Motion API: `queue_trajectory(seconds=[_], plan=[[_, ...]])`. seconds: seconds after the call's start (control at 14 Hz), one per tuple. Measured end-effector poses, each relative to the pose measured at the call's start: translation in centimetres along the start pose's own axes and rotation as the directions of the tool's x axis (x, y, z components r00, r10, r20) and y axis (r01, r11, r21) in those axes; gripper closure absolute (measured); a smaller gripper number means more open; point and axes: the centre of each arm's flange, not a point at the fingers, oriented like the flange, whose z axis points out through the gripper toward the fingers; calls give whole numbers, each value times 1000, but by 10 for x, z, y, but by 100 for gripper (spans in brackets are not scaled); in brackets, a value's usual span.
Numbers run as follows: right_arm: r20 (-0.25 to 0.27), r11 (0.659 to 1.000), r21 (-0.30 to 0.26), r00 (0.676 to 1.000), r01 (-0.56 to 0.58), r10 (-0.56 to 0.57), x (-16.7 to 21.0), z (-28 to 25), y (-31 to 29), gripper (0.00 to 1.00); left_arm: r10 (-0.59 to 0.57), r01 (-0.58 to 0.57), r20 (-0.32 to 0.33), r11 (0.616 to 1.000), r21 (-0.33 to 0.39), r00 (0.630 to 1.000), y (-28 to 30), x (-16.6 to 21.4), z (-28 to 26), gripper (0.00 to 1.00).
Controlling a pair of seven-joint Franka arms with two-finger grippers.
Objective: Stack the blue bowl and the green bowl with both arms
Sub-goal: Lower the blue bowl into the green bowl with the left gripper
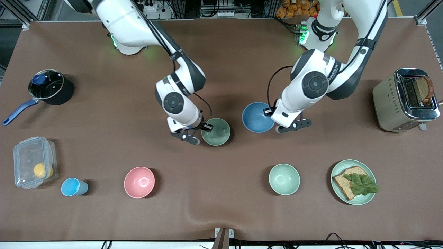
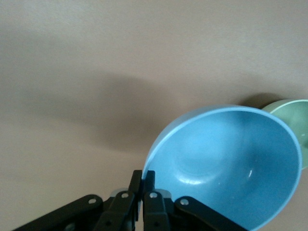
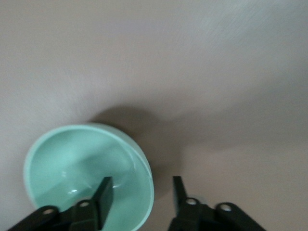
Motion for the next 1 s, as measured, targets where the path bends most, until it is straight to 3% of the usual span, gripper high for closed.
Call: queue_trajectory(seconds=[0.29,0.5,0.71,1.0], plan=[[-7,967,39,968,-251,252,23,-31,7,0,-18,18,6,1000,-18,1000,27,-5,4,95],[13,923,34,923,-384,384,33,0,5,0,-20,21,21,999,-27,1000,46,-8,16,95],[104,858,55,857,-511,504,44,30,9,0,-36,38,28,997,-60,999,79,-12,26,95],[130,827,24,822,-562,555,51,50,21,0,-37,38,12,992,-118,999,101,-10,44,95]])
